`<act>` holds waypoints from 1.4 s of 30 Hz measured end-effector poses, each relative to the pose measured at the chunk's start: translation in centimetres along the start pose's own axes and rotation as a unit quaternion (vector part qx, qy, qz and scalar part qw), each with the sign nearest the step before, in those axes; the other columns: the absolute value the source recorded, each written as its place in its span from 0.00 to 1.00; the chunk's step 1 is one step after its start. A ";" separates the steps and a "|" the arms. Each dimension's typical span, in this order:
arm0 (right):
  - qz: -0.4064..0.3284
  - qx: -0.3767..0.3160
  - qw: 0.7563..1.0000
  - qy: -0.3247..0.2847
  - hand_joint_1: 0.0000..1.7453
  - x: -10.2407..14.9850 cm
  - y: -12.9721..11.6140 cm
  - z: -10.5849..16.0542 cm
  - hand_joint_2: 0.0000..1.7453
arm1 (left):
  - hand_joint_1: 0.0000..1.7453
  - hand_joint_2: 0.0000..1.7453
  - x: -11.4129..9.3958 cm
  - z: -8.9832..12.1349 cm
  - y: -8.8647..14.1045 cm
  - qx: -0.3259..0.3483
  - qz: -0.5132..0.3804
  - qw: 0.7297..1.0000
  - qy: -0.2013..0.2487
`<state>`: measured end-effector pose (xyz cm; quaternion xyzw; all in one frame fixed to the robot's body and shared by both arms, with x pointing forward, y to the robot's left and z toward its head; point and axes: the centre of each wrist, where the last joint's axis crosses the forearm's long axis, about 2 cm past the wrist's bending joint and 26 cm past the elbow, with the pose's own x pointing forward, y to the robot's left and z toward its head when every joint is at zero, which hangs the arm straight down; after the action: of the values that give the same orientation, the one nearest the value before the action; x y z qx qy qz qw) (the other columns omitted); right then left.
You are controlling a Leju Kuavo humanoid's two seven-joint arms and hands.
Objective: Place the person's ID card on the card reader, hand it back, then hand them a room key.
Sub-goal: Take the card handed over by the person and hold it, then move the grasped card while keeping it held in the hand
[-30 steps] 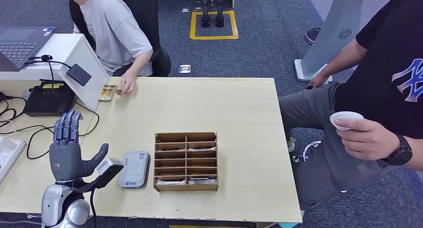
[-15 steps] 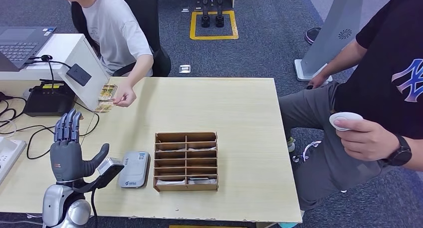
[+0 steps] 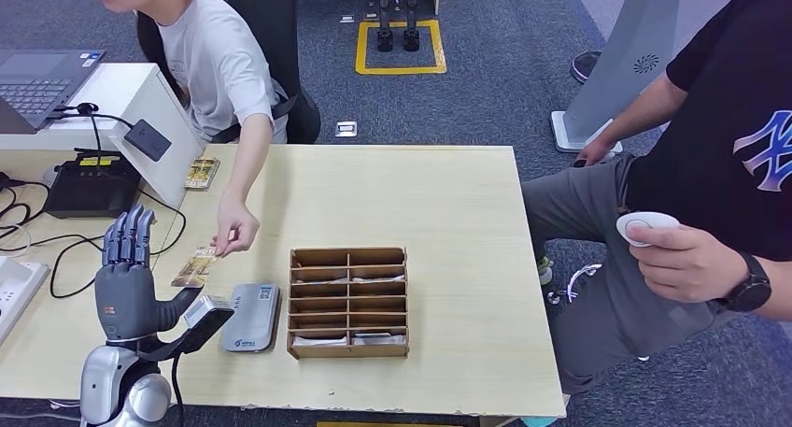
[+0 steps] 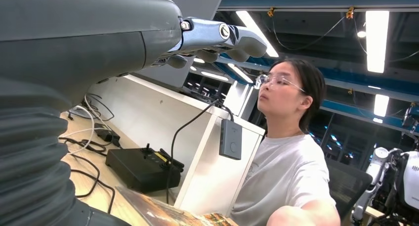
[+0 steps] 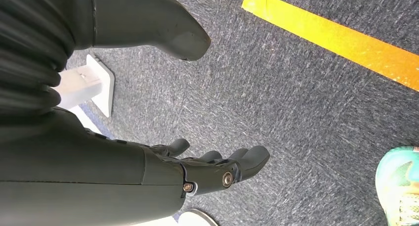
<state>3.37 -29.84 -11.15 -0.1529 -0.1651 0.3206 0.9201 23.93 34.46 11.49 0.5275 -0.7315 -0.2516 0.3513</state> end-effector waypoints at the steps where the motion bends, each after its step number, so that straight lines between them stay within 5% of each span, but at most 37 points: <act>1: 0.000 0.000 1.000 0.000 0.00 0.0 0.0 0.0 1.00 | 0.97 1.00 0.0 0.0 0.0 0.000 0.001 1.000 0.002; 5: 0.000 0.000 1.000 0.000 0.00 0.0 0.0 0.0 1.00 | 1.00 1.00 0.0 0.0 0.0 0.001 0.004 1.000 0.011; 10: 0.000 0.000 1.000 0.000 0.00 0.0 0.0 0.0 1.00 | 0.90 1.00 -0.1 0.0 0.0 0.002 0.007 1.000 0.015; 17: 0.001 0.000 1.000 0.000 0.00 0.0 0.0 0.0 1.00 | 1.00 1.00 -0.2 0.0 0.1 0.009 0.028 0.999 0.032; 28: 0.001 -0.001 1.000 0.000 0.00 0.0 0.0 0.0 1.00 | 1.00 1.00 -0.2 0.2 0.3 0.018 0.206 0.975 0.086; 35: -0.007 -0.004 1.000 0.007 0.00 -0.1 0.0 0.0 1.00 | 1.00 1.00 0.0 0.1 -0.1 -0.103 0.308 0.932 0.162; 42: -0.007 -0.005 1.000 0.008 0.00 -0.1 -0.1 0.0 1.00 | 1.00 1.00 0.4 1.1 -1.1 -0.216 0.285 0.919 0.168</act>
<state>3.37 -29.93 -11.14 -0.1583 -0.1606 0.3119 0.9230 23.62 33.74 10.10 0.2421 -0.7092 -0.2003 0.6312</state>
